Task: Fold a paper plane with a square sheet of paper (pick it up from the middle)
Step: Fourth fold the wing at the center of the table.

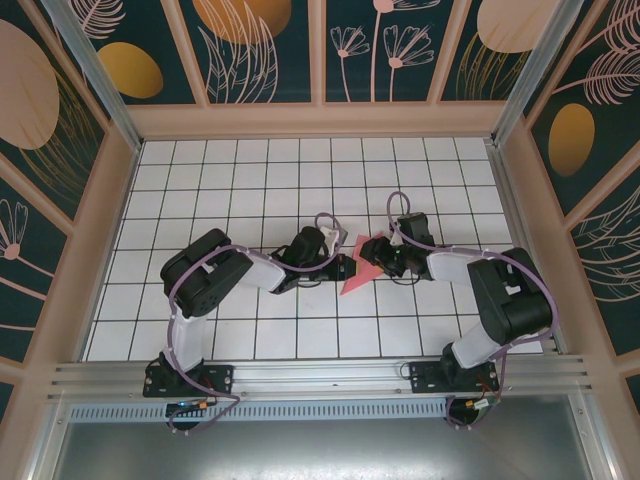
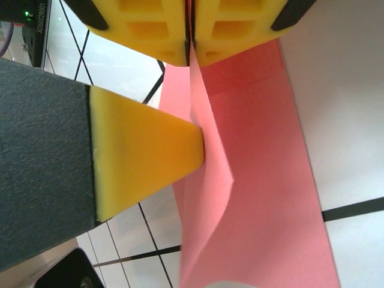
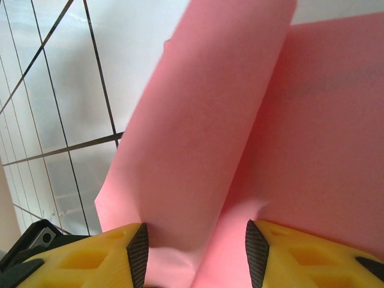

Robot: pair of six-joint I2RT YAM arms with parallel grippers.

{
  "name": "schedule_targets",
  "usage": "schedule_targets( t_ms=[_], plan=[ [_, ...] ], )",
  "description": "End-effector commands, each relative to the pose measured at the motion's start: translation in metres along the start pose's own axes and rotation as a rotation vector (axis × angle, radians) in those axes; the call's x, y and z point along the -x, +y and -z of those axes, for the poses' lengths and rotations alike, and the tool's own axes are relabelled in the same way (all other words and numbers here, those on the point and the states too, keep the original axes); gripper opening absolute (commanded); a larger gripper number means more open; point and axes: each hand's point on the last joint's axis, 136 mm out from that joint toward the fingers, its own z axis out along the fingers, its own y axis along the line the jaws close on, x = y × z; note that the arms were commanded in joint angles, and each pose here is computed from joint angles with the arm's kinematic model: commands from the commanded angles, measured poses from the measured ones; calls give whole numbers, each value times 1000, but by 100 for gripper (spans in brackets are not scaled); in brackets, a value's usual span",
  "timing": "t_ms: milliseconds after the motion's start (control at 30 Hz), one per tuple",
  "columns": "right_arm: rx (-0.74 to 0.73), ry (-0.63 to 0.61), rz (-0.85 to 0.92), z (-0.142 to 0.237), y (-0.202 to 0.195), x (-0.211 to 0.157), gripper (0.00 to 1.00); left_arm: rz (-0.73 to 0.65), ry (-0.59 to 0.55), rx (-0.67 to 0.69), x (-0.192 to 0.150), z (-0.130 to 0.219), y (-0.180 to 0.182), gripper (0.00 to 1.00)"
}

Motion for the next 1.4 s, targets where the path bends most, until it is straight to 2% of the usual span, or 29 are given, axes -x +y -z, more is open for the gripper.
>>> schedule_targets(
  t_ms=[0, 200, 1000, 1133, 1233, 1367],
  plan=[
    [27, -15, 43, 10, 9, 3, 49, -25, 19, -37, 2, -5, -7, 8],
    [15, -34, 60, 18, 10, 4, 49, 1, 43, -30, -2, -10, -3, 5],
    [-118, -26, -5, 7, -25, 1, 48, 21, 93, -19, -7, -18, 2, 7],
    [-162, -19, -31, 4, -36, -1, 48, 18, 91, -22, -5, -17, -1, 11],
    [-202, -11, -59, 2, -46, -4, 48, 11, 73, -20, -1, -11, -6, 18],
    [-255, -7, -91, 2, -58, -7, 48, 21, 39, 43, 3, 4, -4, 25]
  ],
)
